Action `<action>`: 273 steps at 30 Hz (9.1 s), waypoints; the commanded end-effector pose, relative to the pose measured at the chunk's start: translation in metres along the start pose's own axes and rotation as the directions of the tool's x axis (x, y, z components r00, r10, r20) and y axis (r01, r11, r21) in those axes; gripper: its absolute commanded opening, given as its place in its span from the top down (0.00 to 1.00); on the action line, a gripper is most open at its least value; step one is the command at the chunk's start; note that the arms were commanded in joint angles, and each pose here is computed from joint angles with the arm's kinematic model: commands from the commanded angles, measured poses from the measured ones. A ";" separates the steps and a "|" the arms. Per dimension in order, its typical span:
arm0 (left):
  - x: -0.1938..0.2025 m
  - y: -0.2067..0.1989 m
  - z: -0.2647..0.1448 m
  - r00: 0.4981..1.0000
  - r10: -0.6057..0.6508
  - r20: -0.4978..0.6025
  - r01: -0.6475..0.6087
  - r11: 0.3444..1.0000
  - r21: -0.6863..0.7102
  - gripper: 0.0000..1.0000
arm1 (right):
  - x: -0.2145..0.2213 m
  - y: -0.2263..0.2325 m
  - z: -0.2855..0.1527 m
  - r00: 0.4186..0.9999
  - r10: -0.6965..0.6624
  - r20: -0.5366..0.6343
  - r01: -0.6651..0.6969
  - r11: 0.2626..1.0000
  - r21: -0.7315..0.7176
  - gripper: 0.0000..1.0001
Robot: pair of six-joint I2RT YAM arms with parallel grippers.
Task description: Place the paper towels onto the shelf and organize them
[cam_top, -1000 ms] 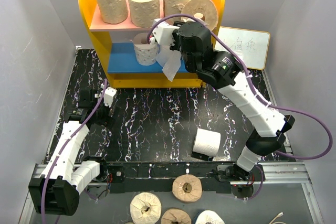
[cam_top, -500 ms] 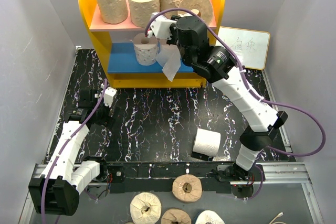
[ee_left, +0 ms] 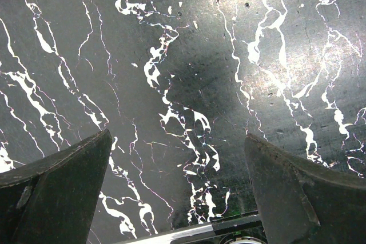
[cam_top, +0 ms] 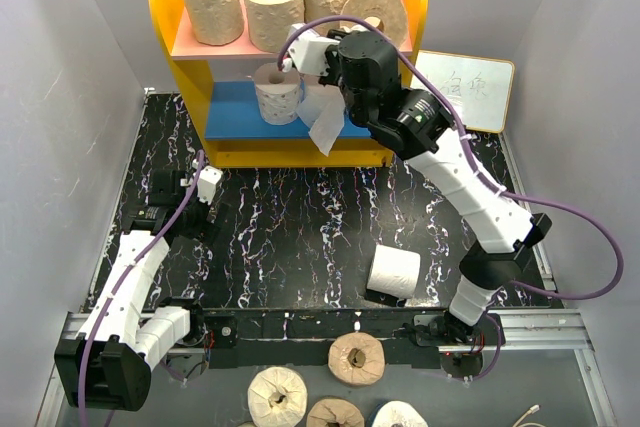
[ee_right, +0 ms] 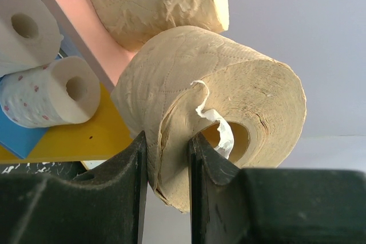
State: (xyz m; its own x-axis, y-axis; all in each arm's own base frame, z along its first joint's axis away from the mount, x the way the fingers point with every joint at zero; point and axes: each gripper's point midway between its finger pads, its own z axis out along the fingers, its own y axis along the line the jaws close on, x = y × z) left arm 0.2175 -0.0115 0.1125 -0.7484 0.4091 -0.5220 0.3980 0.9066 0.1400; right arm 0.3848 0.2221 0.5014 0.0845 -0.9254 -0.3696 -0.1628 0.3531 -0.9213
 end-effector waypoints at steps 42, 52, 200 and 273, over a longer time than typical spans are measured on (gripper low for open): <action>0.004 -0.001 0.000 1.000 -0.001 -0.008 0.001 1.000 0.007 0.01 | 0.022 -0.068 -0.001 0.992 0.117 0.056 -0.127 0.965 0.229 0.67; 0.004 -0.001 0.000 1.000 0.002 -0.013 -0.001 1.000 0.009 0.01 | 0.021 -0.070 -0.002 0.992 0.111 0.066 -0.124 0.965 0.231 0.64; -0.207 0.009 -0.076 0.325 0.938 0.119 -0.920 0.343 -0.190 1.00 | 0.232 0.170 -0.180 0.179 0.970 0.164 -0.915 0.103 0.389 0.03; -0.232 0.043 -0.123 0.812 0.237 0.534 -0.130 0.964 -0.231 0.01 | 0.226 0.172 -0.186 0.036 0.992 0.118 -0.960 0.001 0.282 0.01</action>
State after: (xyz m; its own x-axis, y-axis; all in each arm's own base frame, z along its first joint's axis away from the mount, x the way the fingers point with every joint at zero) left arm 0.3724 -0.0587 0.3967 0.0291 0.7228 -0.6905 0.3635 0.6358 0.6809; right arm 0.1977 0.0593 0.2711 -0.0879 0.2088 -0.9740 0.2154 0.9586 0.1860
